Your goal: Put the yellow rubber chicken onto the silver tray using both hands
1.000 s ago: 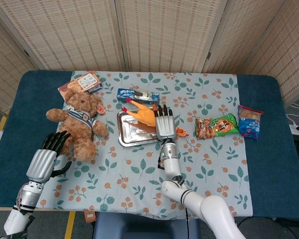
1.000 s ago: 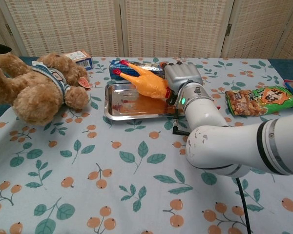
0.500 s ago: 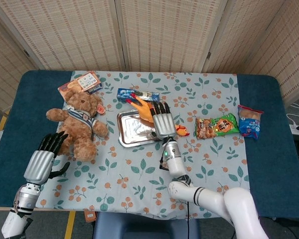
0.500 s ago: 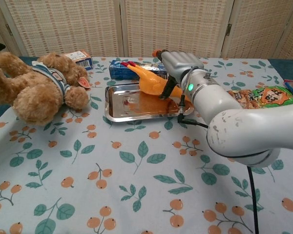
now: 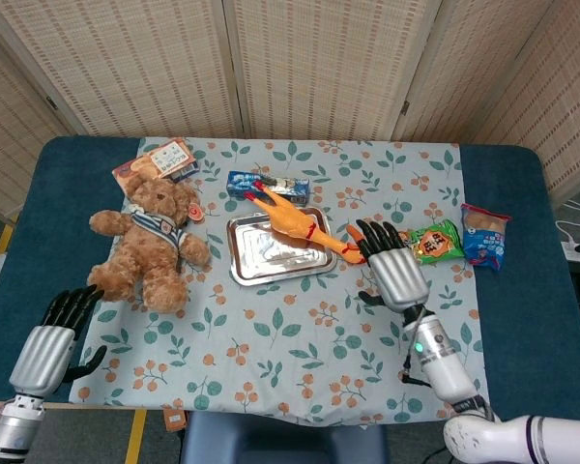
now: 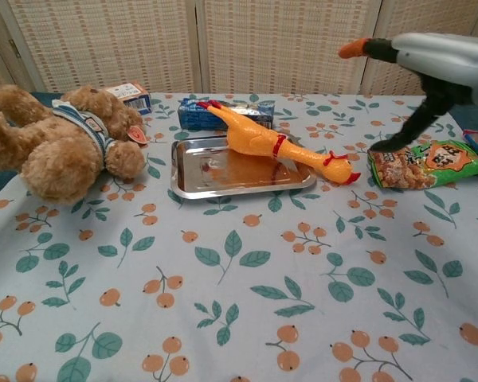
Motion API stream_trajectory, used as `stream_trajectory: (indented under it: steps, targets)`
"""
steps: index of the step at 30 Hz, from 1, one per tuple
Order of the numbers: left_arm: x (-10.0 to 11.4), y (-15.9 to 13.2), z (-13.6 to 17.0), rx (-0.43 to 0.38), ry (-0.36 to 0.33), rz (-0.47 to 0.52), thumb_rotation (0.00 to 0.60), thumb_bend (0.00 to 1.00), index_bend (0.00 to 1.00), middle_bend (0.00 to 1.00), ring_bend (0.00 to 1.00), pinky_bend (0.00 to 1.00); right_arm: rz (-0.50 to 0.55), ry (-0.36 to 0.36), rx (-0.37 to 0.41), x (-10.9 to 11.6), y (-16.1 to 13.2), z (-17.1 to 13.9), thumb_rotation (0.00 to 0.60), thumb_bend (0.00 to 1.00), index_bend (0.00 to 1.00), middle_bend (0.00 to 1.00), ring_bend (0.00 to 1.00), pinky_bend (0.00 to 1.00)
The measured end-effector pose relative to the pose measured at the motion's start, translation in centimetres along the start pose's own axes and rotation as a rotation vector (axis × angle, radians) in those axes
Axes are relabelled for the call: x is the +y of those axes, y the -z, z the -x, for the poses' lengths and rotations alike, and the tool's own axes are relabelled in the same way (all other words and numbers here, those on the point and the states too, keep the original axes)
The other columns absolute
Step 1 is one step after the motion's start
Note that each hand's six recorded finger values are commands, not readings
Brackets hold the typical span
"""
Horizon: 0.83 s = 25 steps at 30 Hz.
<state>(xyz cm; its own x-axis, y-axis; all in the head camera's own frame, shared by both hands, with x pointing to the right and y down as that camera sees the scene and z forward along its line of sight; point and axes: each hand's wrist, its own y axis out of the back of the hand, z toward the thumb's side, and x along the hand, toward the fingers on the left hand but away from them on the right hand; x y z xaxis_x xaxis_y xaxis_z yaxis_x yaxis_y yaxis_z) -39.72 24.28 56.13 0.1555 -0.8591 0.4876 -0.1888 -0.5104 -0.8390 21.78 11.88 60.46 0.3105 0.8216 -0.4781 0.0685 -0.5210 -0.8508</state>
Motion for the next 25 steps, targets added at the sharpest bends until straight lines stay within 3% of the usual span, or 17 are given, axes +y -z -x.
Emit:
stream_trajectory:
  steps: [7,12,19,25]
  targets:
    - [0.2,2.5,3.3,0.051,-0.069,-0.058,0.6,0.35,0.0,0.0,0.0,0.03,-0.119,0.117,-0.071,0.0,5.2,-10.8,0.6,0.11,0.0,0.0,0.0,0.0]
    - [-0.4,3.2,4.0,0.044,-0.096,-0.059,0.6,0.36,0.0,0.0,0.0,0.03,-0.171,0.102,-0.168,-0.7,9.0,-17.8,0.6,0.11,0.0,0.0,0.0,0.0]
    - [0.0,3.2,3.0,0.006,-0.133,-0.032,0.6,0.36,0.0,0.0,0.0,0.03,-0.214,0.103,-0.195,-0.4,11.1,-19.5,0.6,0.11,0.0,0.0,0.0,0.0]
    - [-0.7,3.3,3.1,0.01,-0.07,-0.047,0.6,0.36,0.0,0.0,0.0,0.03,-0.198,0.12,-0.224,0.4,12.0,-19.7,0.6,0.11,0.0,0.0,0.0,0.0]
